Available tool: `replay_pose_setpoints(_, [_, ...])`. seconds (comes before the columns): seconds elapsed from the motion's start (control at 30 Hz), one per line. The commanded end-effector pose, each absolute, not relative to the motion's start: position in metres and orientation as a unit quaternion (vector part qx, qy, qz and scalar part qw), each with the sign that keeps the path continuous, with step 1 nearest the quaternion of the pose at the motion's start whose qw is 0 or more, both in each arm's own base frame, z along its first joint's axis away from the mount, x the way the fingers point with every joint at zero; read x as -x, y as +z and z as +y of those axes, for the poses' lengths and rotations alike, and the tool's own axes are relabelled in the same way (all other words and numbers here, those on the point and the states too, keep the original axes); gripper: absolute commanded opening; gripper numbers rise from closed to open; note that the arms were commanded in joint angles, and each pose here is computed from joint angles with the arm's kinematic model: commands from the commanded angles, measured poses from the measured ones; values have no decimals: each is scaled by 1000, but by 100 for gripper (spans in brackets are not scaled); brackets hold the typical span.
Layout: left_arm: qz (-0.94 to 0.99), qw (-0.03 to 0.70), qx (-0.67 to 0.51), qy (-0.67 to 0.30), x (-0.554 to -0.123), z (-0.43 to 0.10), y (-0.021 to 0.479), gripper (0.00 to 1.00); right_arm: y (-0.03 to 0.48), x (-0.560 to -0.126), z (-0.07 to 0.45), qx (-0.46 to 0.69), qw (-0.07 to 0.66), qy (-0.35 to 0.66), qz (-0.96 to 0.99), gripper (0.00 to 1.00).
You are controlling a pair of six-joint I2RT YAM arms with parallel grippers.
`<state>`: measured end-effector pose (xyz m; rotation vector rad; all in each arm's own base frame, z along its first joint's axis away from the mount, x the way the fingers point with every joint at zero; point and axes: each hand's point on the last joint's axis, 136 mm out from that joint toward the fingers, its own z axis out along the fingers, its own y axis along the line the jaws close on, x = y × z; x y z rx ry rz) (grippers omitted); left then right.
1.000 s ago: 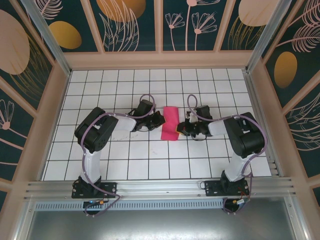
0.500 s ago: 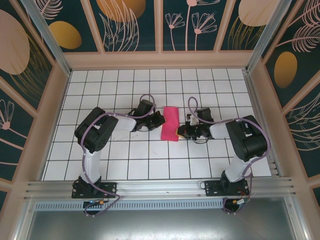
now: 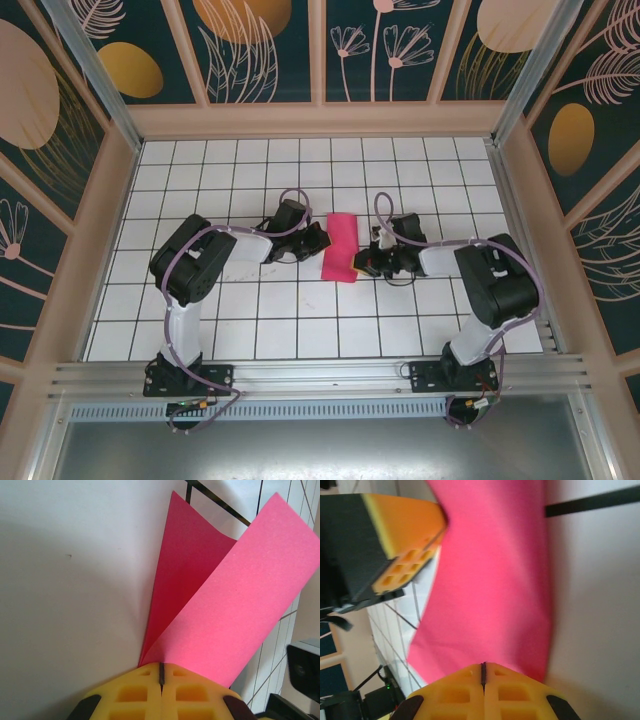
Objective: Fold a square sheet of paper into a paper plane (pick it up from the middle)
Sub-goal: Fold the square sheet of paper in half at the center of the table.
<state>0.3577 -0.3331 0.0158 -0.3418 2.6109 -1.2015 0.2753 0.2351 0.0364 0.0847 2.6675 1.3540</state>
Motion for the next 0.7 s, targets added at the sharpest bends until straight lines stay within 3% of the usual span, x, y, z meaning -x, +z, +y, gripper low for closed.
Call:
replay_pose_setpoints(0.0, [917,93,125,-367,-343,-322,-20,0,46,-269,244,-10,69,475,877,0])
replay_pose_setpoints(0.37, [917,93,124,-368,-343,-322,-21,0,0,-251,229,-30,34,420,906,0])
replay_pose_setpoints(0.67, [917,93,126,-368,-343,-322,-21,0,49,-259,246,12,71,471,879,0])
